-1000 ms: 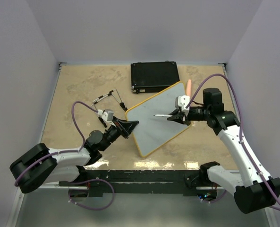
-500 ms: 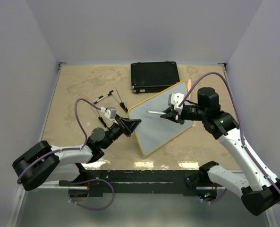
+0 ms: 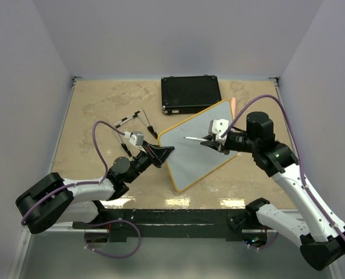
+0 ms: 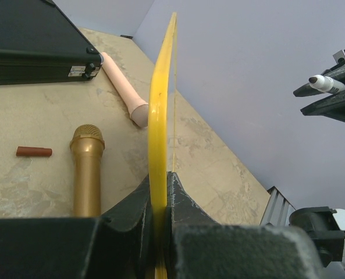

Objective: Write a sentence on the whiteboard

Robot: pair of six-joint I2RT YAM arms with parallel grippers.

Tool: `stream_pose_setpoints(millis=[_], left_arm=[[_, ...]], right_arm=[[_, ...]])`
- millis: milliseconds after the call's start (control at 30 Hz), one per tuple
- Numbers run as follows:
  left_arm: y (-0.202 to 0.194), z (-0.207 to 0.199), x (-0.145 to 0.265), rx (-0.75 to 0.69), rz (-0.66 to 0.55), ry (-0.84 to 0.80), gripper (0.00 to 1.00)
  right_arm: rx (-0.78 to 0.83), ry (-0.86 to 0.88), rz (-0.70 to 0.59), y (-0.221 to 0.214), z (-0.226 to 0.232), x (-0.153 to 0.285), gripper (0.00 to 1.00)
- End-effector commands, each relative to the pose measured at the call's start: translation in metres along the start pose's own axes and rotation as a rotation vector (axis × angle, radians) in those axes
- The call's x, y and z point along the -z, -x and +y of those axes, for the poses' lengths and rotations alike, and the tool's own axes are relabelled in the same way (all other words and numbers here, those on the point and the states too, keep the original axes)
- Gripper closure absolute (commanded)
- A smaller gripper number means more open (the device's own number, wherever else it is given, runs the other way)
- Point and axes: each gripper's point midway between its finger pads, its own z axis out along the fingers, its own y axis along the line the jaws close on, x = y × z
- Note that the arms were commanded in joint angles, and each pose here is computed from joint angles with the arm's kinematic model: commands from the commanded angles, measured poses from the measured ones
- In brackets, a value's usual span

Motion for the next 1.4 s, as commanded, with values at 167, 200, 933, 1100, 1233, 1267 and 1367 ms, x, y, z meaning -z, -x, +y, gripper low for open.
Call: stream_pose_setpoints(millis=[167,200,933,1100,1233,1267,1367], left_arm=[[0.013,-0.012,0.001,-0.008,-0.045,-0.033,1.00],[0.012,-0.010,0.001,-0.011,-0.041,-0.026,1.00],[0.021,-0.011,0.009,0.028,-0.052,0.020,1.00],[0.022,-0.017,0.004,0.033,-0.069,-0.007,1.00],[0.016,-0.018,0.002,-0.003,-0.056,-0.024,1.00],[0.015,-0.018,0.003,-0.022,-0.053,-0.025,1.00],[0.013,-0.016,0.008,-0.049,-0.064,-0.027,1.00]], right_arm=[[0.059,-0.018,0.005,0.003,-0.002,0.013,1.00],[0.063,-0.023,0.005,0.003,-0.002,0.015,1.00],[0.098,0.065,0.011,-0.003,0.006,0.009,1.00],[0.033,0.048,0.011,-0.006,-0.003,-0.002,1.00],[0.030,0.094,-0.001,-0.013,0.005,-0.009,1.00],[0.030,0.093,0.005,-0.017,0.006,-0.009,1.00],[0.035,0.113,0.027,-0.031,0.010,-0.014,1.00]])
